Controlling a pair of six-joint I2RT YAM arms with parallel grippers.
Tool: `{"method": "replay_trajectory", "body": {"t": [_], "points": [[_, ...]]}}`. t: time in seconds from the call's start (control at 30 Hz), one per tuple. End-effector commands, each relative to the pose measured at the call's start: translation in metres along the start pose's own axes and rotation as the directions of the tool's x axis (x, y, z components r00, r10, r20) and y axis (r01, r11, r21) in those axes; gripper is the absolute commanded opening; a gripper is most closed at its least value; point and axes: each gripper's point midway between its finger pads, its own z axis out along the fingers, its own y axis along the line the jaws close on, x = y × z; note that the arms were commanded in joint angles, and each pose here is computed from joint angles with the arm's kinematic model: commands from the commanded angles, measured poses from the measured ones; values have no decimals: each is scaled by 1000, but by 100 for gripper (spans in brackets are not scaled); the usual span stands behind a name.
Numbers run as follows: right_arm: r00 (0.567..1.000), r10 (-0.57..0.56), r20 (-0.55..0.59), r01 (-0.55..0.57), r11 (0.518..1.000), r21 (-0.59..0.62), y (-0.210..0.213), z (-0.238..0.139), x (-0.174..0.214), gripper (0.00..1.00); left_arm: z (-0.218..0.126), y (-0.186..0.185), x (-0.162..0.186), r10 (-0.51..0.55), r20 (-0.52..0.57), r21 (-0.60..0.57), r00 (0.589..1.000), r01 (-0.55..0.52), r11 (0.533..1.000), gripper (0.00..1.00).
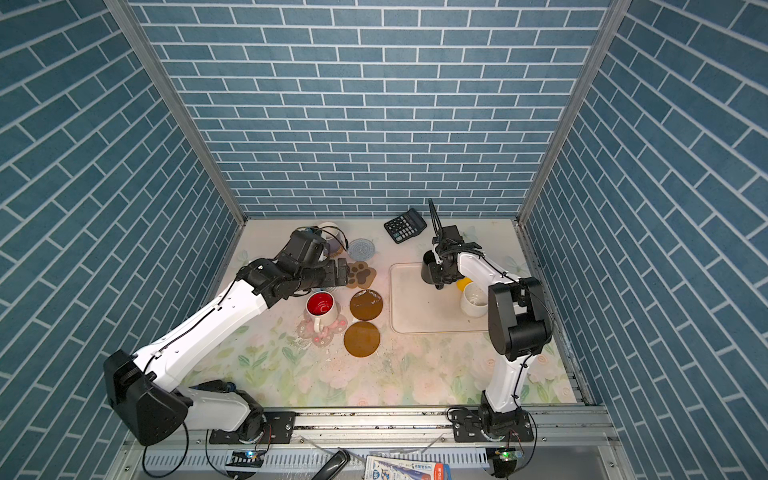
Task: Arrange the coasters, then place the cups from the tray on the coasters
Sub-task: 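Close the right gripper on the black mug and lift it off the tray, then carry the black mug with the right gripper over the grey knit coaster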
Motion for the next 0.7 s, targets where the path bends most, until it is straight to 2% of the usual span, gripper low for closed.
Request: {"method": "replay_trajectory", "body": {"t": [0.0,0.4,0.67], "points": [[1000,-12,25,13,1000,-18,11,-17,0,0,-5,10,3,8,-5,-16,1000,-8,1000,99],[989,-113,91,119,991,-67,65,-46,-20,0,-19,28,-11,-39,49,-19,998,40,999,99],[972,-159,175,184,973,-138,105,-61,-47,0,-19,43,-18,-73,61,-31,995,75,997,99]]}}
